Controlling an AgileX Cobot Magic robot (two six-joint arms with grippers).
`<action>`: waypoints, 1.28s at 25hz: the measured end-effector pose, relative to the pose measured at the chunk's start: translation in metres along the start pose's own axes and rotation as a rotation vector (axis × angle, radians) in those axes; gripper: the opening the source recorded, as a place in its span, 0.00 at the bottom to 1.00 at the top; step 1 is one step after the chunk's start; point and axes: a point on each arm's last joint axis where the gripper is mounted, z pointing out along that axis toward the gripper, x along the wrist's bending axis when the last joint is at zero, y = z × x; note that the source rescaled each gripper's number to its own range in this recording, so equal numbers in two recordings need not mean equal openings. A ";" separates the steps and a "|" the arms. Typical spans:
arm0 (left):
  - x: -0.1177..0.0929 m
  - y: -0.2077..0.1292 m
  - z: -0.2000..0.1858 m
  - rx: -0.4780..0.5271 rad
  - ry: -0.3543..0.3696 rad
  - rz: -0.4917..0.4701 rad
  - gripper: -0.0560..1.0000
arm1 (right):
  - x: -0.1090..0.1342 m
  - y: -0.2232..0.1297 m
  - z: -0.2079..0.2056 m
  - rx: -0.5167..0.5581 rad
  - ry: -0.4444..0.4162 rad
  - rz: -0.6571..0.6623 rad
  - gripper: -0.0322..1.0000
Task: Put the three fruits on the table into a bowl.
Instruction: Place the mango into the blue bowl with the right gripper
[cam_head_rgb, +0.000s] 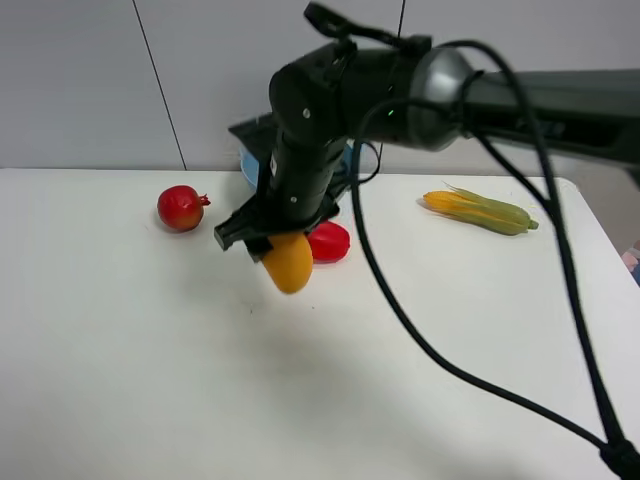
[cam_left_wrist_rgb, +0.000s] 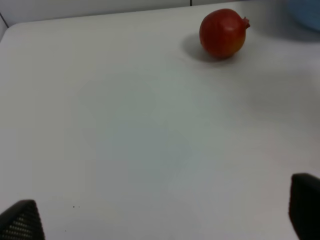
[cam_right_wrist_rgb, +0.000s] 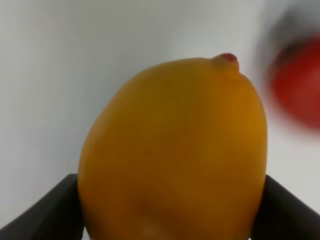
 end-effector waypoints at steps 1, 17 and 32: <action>0.000 0.000 0.000 0.000 0.000 0.000 1.00 | -0.005 0.006 -0.011 -0.066 -0.013 0.014 0.06; 0.000 0.000 0.000 0.000 0.000 0.000 1.00 | -0.109 0.049 0.036 -0.440 -0.092 0.250 0.06; 0.000 0.000 0.000 0.000 0.000 0.000 1.00 | -0.117 0.052 0.101 -0.586 -0.014 0.209 0.06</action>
